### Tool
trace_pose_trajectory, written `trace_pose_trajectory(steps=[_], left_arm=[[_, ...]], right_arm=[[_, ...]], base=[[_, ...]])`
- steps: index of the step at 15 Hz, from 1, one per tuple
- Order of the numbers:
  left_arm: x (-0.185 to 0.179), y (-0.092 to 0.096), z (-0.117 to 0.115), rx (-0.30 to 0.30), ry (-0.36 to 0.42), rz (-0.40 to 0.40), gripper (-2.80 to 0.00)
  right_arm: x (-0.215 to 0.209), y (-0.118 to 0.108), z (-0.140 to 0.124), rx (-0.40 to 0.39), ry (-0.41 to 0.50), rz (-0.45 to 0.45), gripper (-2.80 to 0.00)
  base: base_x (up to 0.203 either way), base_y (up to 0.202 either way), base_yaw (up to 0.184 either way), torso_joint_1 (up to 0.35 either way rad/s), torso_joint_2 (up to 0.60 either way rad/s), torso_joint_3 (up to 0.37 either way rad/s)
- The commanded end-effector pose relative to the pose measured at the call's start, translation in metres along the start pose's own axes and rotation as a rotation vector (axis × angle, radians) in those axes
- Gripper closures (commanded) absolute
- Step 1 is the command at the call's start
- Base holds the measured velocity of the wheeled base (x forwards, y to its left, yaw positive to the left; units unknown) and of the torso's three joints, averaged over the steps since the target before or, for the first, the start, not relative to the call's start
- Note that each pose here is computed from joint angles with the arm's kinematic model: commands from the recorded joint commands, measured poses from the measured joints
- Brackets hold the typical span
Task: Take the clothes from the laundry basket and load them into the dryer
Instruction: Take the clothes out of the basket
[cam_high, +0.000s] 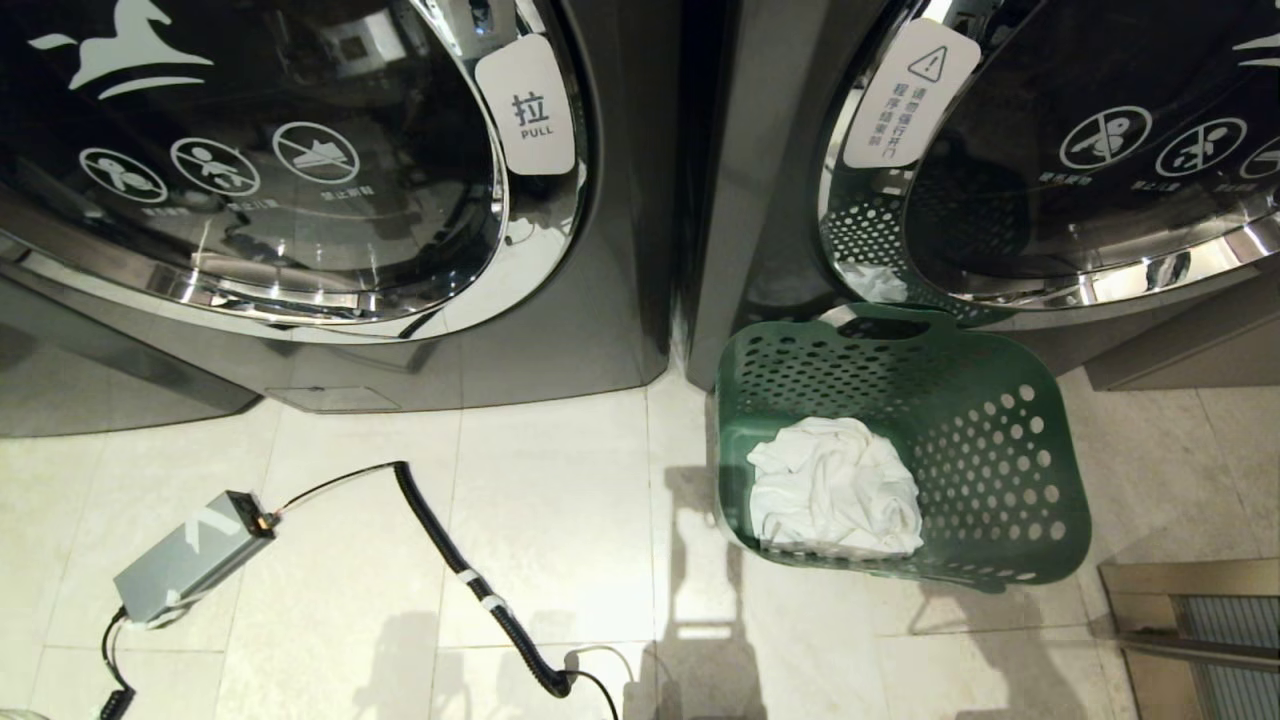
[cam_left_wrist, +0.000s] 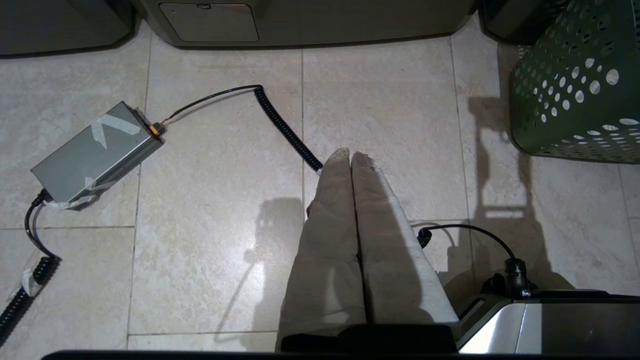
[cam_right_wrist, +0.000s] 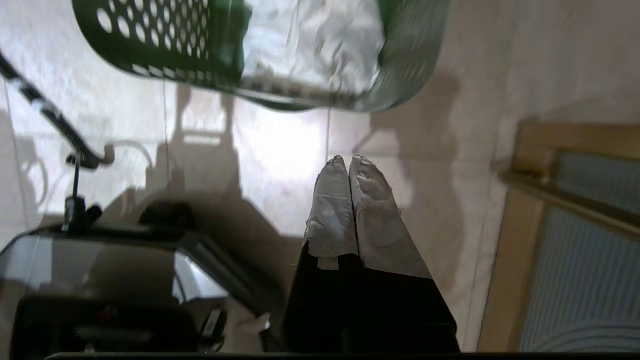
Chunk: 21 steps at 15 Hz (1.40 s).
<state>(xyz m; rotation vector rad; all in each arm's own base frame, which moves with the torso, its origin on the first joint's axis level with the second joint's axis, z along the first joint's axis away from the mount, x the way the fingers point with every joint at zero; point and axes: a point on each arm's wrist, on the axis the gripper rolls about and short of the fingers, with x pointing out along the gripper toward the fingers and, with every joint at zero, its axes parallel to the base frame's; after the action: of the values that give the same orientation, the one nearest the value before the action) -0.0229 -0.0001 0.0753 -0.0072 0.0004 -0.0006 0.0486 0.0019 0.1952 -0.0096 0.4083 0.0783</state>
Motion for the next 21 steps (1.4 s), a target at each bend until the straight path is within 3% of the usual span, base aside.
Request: trace_pose_trajectory(steps=[1, 4, 7, 8, 15, 21], left_arm=[[0.000, 0.000, 0.000, 0.000, 0.001, 0.001, 0.00], [0.000, 0.000, 0.000, 0.000, 0.001, -0.001, 0.00], [0.000, 0.000, 0.000, 0.001, 0.001, -0.001, 0.00], [0.000, 0.000, 0.000, 0.000, 0.001, 0.001, 0.00], [0.000, 0.000, 0.000, 0.000, 0.001, 0.001, 0.00], [0.000, 0.000, 0.000, 0.000, 0.001, 0.000, 0.00]], right_arm=[[0.061, -0.004, 0.009, 0.028, 0.250, 0.021, 0.00], [0.130, -0.008, 0.016, 0.112, 0.314, 0.018, 0.00], [0.190, -0.011, 0.005, 0.175, 0.368, -0.001, 0.00], [0.206, -0.011, 0.002, 0.192, 0.358, -0.003, -2.80], [0.300, -0.004, -0.002, 0.337, 0.305, 0.002, -2.80], [0.363, 0.000, -0.019, 0.344, 0.331, -0.042, -2.80]], base=[[0.000, 0.000, 0.000, 0.000, 0.00, 0.000], [0.000, 0.000, 0.000, 0.000, 0.00, 0.000], [0.000, 0.000, 0.000, 0.000, 0.00, 0.000], [0.000, 0.000, 0.000, 0.000, 0.00, 0.000], [0.000, 0.000, 0.000, 0.000, 0.00, 0.000], [0.000, 0.000, 0.000, 0.000, 0.00, 0.000]])
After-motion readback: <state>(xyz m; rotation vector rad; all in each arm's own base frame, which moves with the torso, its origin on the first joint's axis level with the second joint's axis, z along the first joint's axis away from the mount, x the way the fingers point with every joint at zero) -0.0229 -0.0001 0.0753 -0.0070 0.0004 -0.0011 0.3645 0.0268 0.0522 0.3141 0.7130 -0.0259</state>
